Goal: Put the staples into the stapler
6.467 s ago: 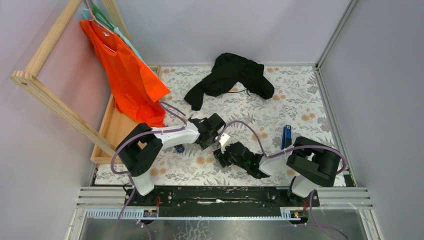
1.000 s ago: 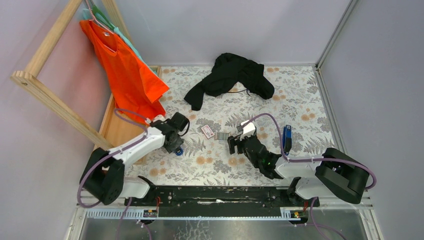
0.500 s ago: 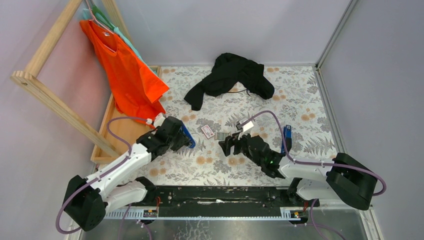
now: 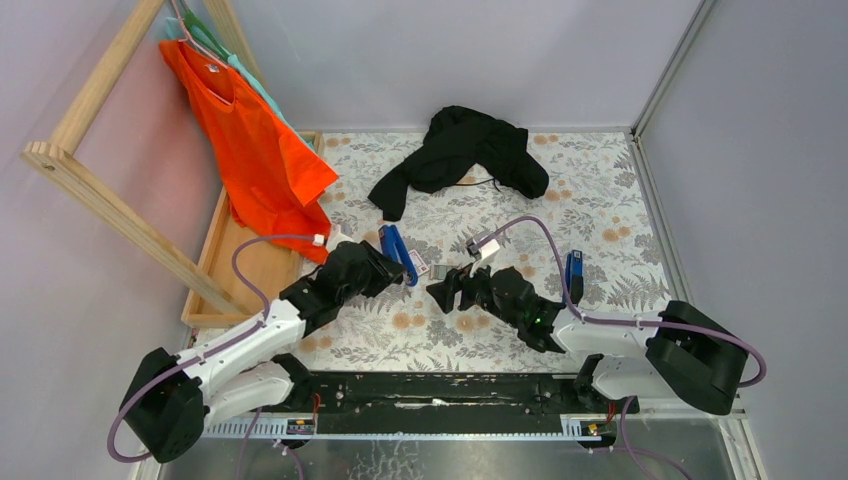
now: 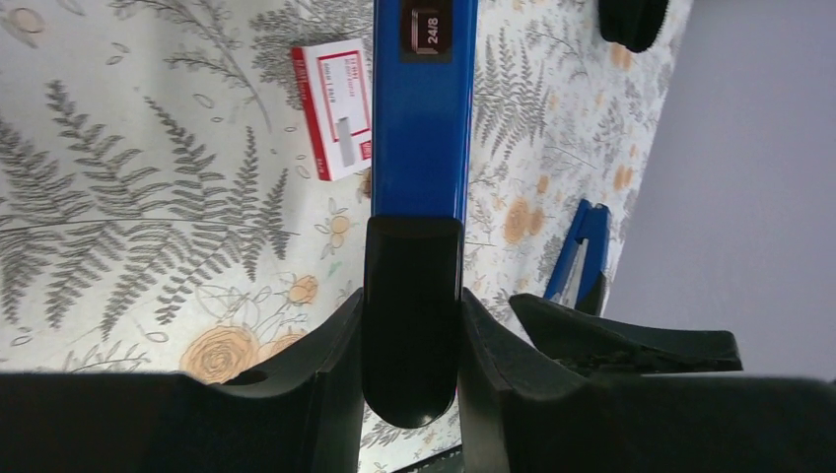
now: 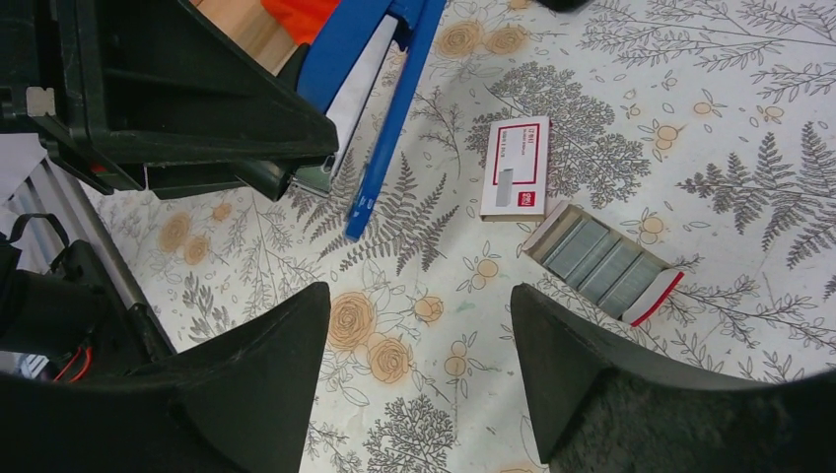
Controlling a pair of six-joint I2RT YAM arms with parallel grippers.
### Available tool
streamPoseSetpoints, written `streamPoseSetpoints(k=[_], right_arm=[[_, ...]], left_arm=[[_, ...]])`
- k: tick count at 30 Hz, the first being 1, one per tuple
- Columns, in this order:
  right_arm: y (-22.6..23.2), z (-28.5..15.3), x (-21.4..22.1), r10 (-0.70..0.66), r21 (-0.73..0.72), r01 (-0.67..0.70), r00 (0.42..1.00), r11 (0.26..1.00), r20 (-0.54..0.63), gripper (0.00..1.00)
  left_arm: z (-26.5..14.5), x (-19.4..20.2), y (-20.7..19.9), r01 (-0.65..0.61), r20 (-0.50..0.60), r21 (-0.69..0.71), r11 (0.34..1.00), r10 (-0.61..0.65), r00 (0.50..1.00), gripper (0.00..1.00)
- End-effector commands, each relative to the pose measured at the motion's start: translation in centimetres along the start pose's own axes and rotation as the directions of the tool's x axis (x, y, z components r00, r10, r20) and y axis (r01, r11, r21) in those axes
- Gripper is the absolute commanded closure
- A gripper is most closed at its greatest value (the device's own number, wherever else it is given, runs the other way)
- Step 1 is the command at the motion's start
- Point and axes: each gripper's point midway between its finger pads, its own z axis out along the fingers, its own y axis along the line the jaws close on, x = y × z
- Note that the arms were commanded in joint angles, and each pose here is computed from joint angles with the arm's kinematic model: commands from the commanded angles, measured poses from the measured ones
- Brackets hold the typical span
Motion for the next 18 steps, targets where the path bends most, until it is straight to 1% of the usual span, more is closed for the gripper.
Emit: streamPoseSetpoints(k=[1,4,7,10,15,18], right_arm=[[1.9,0.9,-3.7,0.063,-0.055,-0.057,0.992,0.997,0.108,0.27],[1.8,1.3,-4.0,0.08,-0.048,-0.074,0.989,0.996,0.125,0.28],[1.7,1.5,-4.4,0.102,-0.045,-0.096,0.982,0.994,0.156,0.31],[1.0,1.8,-4.6,0.1,-0.009,-0.101,0.978,0.995,0.181,0.34],[-0.3,1.8,-4.6,0.092,0.046,-0.104,0.971,0.993,0.219,0.47],[-0.9,1.9,-4.2,0.086,0.069,-0.104,0.972,0.992,0.218,0.49]], left_arm=[[-0.8,-1.1,-6.5,0.027,0.043,0.26,0.965,-0.04,0.998,1.0],[-0.8,-0.6,-7.2,0.041,0.034,0.295,0.954,-0.054,0.998,1.0],[-0.5,0.0,-7.5,0.051,0.024,0.299,0.953,-0.061,0.998,1.0],[-0.4,0.6,-7.7,0.068,0.004,0.31,0.948,-0.073,0.997,1.0],[-0.5,1.2,-8.3,0.083,-0.01,0.328,0.941,-0.085,0.996,1.0],[-0.8,1.4,-8.6,0.092,-0.011,0.345,0.934,-0.094,0.996,1.0]])
